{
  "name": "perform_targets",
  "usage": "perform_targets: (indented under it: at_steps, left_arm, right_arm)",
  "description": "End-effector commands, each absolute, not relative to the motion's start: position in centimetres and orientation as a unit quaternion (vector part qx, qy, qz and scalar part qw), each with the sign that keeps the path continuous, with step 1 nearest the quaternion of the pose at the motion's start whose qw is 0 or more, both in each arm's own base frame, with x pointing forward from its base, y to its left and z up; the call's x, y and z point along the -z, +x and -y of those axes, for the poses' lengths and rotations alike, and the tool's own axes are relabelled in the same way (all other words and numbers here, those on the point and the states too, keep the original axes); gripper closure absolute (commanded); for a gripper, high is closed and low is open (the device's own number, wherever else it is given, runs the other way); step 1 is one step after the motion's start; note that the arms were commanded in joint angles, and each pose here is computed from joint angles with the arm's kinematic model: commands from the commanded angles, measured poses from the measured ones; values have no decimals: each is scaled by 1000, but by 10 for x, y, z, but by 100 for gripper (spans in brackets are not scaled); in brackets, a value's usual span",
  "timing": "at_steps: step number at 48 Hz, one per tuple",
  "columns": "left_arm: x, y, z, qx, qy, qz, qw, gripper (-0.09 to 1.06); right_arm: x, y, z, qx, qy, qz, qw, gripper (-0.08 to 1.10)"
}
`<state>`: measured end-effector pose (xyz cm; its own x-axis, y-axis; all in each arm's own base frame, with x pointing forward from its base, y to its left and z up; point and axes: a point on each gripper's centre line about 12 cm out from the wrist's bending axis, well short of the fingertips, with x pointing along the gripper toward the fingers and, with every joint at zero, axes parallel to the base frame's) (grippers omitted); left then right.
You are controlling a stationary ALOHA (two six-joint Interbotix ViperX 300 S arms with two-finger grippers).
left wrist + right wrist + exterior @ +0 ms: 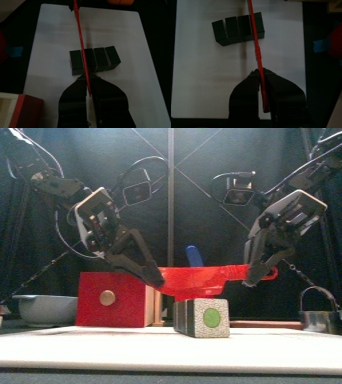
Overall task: Place sushi on board then cut the sushi with the knife then place the pieces on the plate
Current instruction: Cut the sushi into 4 pieces
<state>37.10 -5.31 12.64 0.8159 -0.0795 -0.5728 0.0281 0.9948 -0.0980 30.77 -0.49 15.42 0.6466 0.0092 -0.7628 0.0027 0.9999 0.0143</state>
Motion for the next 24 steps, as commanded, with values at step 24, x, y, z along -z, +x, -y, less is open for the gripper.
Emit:
perform_targets:
  at_steps: [24]
  left_arm:
    - [-130,374,62,39,-39,-297,953,62]
  right_arm:
    - [-149,315,5,1,13,-427,904,60]
